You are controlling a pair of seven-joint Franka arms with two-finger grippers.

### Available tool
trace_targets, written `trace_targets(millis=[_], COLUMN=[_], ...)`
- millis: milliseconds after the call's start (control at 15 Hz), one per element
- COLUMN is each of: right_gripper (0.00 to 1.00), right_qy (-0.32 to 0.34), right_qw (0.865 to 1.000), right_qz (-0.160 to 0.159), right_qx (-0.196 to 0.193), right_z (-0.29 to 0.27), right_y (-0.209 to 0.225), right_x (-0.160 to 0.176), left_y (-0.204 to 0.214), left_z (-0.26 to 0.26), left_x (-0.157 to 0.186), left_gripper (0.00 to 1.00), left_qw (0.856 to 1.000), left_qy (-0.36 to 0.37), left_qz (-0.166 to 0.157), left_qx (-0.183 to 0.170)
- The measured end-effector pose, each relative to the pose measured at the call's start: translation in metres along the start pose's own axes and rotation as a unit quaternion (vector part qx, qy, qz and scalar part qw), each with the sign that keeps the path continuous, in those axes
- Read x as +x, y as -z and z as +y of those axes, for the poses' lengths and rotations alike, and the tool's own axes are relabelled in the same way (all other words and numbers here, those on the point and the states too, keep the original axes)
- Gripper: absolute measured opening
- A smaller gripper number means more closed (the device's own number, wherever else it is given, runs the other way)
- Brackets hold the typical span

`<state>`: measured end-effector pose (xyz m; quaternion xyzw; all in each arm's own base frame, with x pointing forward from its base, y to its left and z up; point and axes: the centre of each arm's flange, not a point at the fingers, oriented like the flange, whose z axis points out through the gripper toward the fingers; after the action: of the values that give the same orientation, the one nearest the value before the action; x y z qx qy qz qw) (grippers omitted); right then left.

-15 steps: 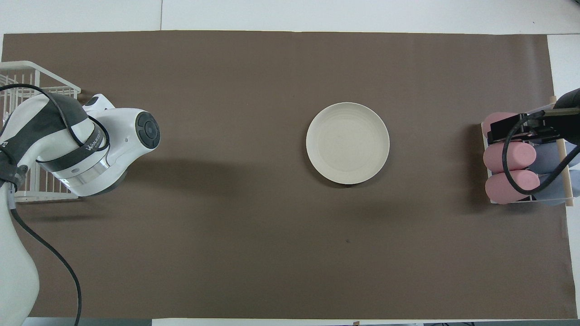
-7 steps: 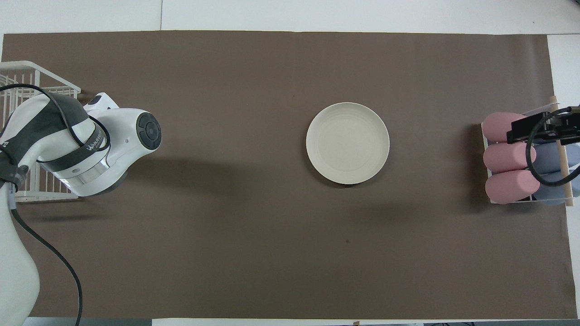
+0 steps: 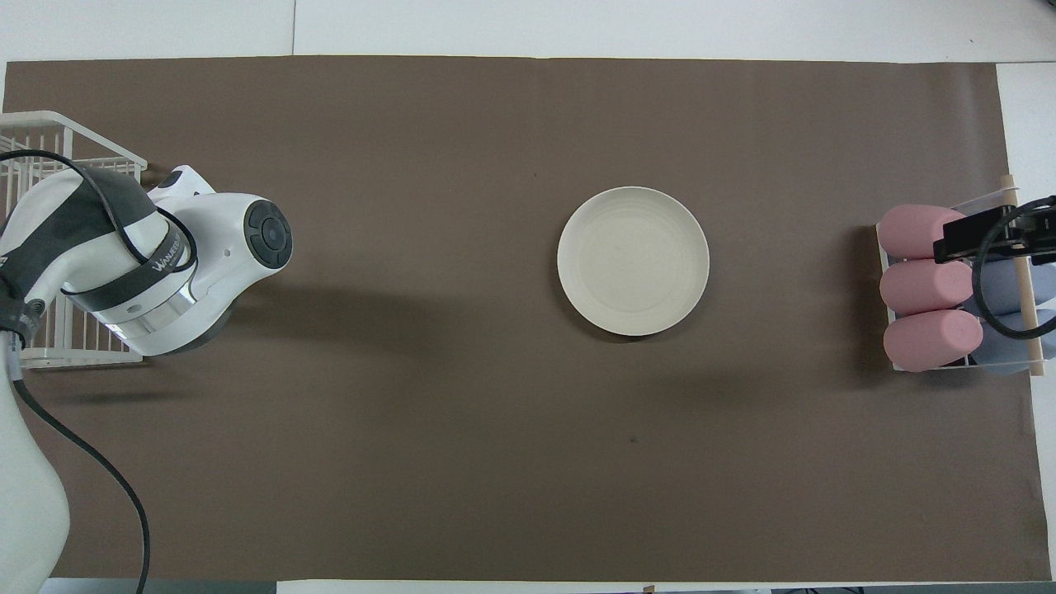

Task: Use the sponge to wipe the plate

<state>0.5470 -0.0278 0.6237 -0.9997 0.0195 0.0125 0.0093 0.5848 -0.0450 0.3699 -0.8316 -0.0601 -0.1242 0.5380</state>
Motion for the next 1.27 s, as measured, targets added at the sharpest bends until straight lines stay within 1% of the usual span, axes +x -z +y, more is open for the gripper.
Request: trace_targets(millis=[134, 401, 535, 802, 869, 1003, 1070, 1203, 1270], right_gripper=[1.00, 1.00, 1.00, 1.00, 1.00, 1.00, 1.00, 1.00, 1.00], right_qy=[0.001, 0.004, 0.004, 0.004, 0.004, 0.005, 0.005, 0.005, 0.005], right_qw=[1.000, 1.000, 1.000, 1.000, 1.000, 1.000, 1.000, 1.000, 1.000], right_qz=[0.001, 0.002, 0.002, 0.002, 0.002, 0.002, 0.002, 0.001, 0.001], right_qx=[0.000, 0.000, 0.000, 0.000, 0.000, 0.000, 0.000, 0.000, 0.000], right_z=[-0.001, -0.004, -0.004, -0.004, -0.005, -0.005, -0.005, -0.005, -0.006], right_y=[0.001, 0.002, 0.002, 0.002, 0.002, 0.002, 0.002, 0.002, 0.002], right_x=[0.000, 0.000, 0.000, 0.000, 0.000, 0.000, 0.000, 0.000, 0.000], left_y=[0.005, 0.025, 0.039, 0.068, 0.075, 0.090, 0.097, 0.103, 0.104], left_z=[-0.005, -0.028, -0.046, -0.088, -0.097, -0.113, -0.123, -0.145, -0.155], left_x=[0.005, 0.026, 0.038, 0.053, 0.055, 0.057, 0.057, 0.052, 0.048], left_gripper=[1.00, 1.00, 1.00, 1.00, 1.00, 1.00, 1.00, 1.00, 1.00], left_qw=[1.000, 0.995, 0.989, 0.972, 0.964, 0.943, 0.930, 0.898, 0.884], left_qy=[0.016, 0.048, 0.058, 0.064, 0.060, 0.049, 0.047, 0.045, 0.040], left_qz=[-0.013, -0.047, -0.064, -0.104, -0.121, -0.151, -0.165, -0.193, -0.206], left_qx=[-0.020, -0.077, -0.117, -0.201, -0.230, -0.293, -0.326, -0.392, -0.418])
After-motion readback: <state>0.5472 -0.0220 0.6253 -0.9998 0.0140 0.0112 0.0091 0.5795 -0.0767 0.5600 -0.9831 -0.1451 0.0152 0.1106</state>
